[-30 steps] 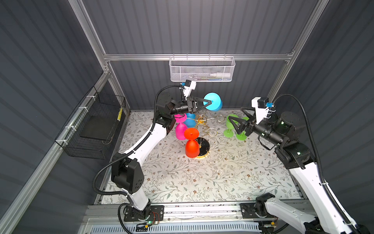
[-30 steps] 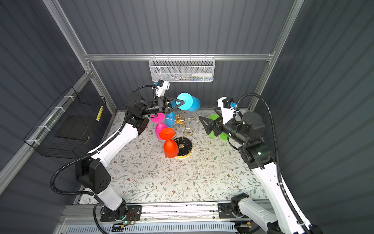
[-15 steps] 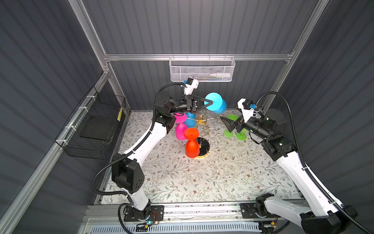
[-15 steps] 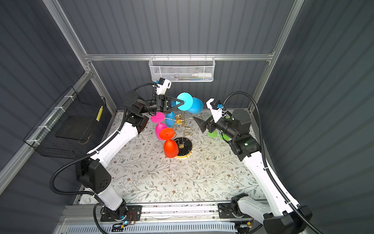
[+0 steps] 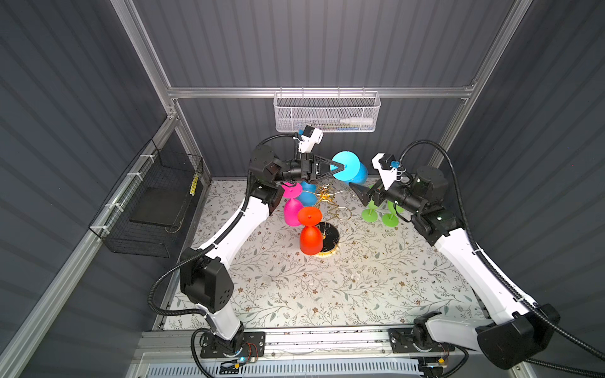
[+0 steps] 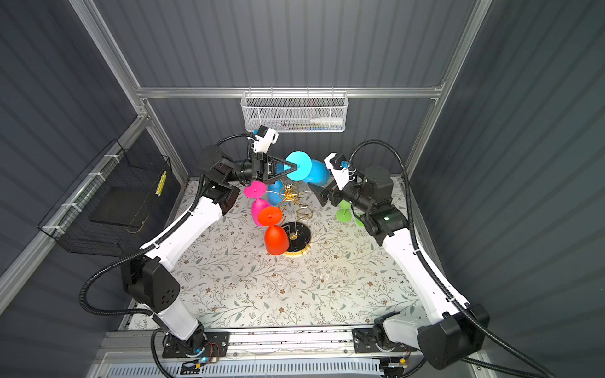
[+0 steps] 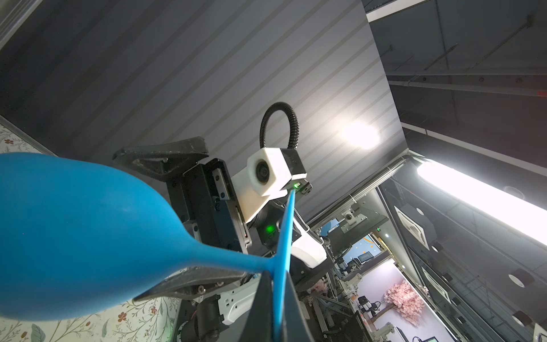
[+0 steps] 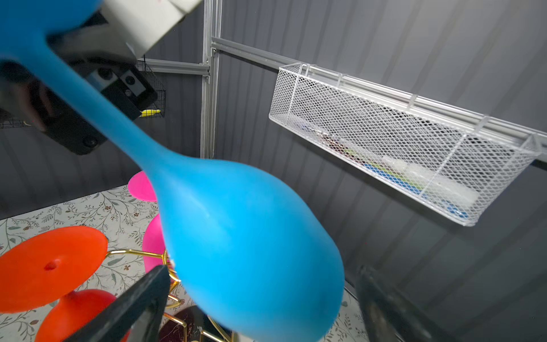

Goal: Take the wine glass off the wine glass rack
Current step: Pick up the wine glass from the wine glass rack.

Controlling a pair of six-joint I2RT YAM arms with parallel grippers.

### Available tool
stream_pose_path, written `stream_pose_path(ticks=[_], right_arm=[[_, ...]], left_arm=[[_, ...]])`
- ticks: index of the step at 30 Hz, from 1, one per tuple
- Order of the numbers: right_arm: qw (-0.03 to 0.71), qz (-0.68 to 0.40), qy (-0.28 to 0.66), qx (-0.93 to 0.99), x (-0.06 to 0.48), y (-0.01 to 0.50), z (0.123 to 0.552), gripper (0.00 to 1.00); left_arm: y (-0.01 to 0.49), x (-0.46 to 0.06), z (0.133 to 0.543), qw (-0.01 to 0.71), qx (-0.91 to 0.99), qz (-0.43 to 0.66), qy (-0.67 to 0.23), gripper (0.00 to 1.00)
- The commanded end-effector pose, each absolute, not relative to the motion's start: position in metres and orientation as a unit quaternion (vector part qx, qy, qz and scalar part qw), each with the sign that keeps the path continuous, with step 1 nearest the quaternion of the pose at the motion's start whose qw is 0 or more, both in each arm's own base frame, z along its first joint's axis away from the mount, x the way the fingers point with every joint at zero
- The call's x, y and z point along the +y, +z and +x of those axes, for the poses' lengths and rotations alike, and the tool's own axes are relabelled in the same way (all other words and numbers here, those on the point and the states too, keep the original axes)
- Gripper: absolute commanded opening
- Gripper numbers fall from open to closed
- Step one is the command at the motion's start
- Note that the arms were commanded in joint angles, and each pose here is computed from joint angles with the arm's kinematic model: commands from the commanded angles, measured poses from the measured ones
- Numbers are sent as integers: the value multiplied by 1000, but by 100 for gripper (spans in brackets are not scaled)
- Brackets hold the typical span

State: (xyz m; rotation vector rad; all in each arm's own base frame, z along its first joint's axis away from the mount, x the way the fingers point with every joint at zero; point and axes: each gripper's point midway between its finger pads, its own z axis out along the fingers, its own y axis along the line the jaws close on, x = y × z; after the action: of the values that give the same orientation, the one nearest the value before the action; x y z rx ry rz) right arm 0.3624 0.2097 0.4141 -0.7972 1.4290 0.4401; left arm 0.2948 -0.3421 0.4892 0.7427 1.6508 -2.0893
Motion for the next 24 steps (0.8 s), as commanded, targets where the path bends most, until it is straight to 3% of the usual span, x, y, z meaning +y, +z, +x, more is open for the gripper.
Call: stream_pose_path(ticks=[1,11,24], right_arm=[[677,-367,195,608,220,430,361,99],[666,-378,189,615,234,422,366,98],[656,-388,175,623,236,417,360,81]], left_arm=[[504,-339,282,191,569,291,-745,0],[510,-337,277,182,559,295,-753,0],[506,-339,281,167,552,288,-764,0]])
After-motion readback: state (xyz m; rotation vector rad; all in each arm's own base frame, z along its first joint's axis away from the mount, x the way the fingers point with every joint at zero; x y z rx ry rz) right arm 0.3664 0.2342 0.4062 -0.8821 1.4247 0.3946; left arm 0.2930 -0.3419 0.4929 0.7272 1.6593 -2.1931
